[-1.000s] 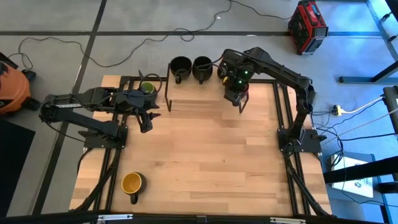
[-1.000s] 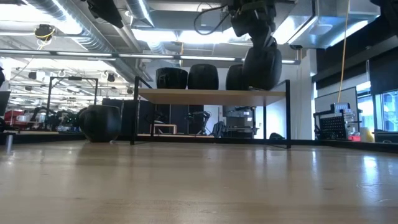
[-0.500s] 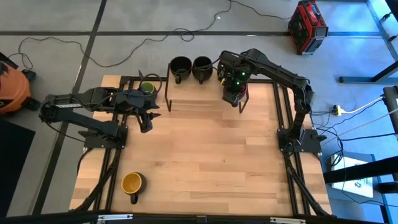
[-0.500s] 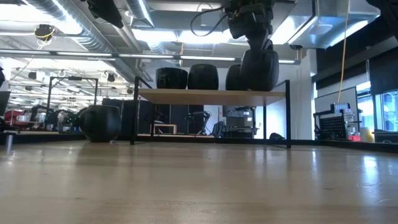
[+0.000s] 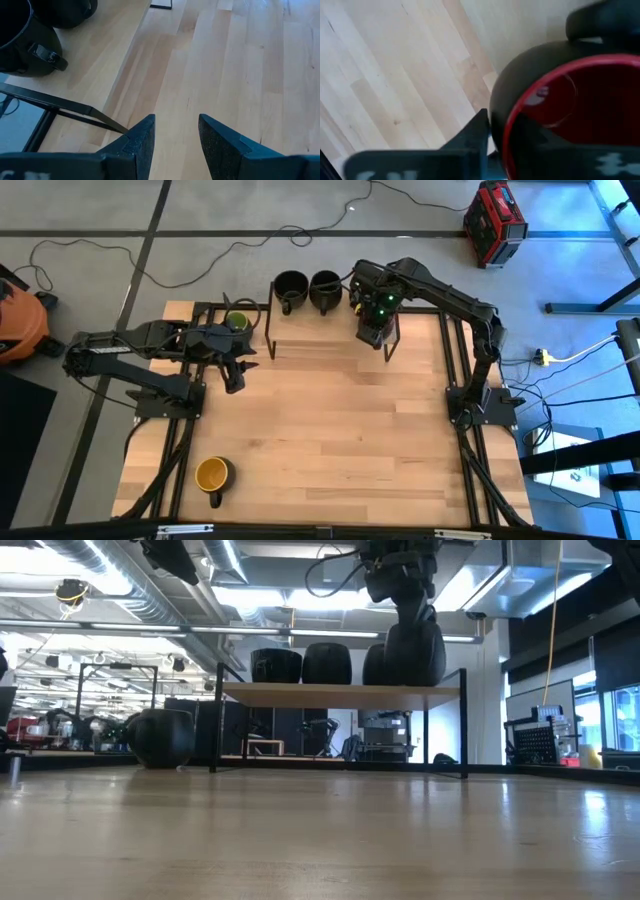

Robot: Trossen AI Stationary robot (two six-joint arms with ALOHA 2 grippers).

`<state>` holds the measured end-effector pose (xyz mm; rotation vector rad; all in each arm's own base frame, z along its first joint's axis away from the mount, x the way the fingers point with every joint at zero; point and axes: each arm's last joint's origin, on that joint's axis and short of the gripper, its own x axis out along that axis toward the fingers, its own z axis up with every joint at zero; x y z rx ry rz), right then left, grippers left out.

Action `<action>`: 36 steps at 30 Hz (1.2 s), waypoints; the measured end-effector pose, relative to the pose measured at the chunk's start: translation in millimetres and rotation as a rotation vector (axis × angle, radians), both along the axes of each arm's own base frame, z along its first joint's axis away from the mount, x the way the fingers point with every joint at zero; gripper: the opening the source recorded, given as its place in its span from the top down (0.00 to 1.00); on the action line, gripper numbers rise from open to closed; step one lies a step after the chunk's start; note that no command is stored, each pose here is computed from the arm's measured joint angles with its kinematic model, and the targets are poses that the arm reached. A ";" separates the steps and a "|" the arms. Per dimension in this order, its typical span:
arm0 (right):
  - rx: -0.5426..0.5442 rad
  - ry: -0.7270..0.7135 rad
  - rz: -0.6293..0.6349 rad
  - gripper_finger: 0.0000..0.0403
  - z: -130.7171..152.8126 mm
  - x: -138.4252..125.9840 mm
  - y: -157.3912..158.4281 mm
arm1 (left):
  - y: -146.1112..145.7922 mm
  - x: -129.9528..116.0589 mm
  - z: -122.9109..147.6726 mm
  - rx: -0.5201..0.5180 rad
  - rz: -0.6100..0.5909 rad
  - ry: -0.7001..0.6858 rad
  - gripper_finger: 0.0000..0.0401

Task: Place coffee mugs
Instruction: Put the top right red mug on the shelf, then adjust the black mug

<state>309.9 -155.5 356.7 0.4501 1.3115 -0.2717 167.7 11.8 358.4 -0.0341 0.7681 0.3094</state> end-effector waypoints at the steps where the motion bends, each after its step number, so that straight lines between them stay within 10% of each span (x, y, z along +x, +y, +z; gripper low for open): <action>1: 0.003 0.004 0.000 0.83 -0.1 -0.4 0.2 | 0.0 -0.1 0.1 0.000 0.000 0.000 0.64; 24: -0.159 -0.138 -0.026 0.70 60.2 -15.7 7.1 | 0.2 0.0 0.0 0.005 0.005 0.000 0.64; 36: -0.266 -0.451 0.222 0.70 111.6 -20.9 83.6 | -1.6 -1.3 -1.5 -0.010 -0.002 0.016 0.64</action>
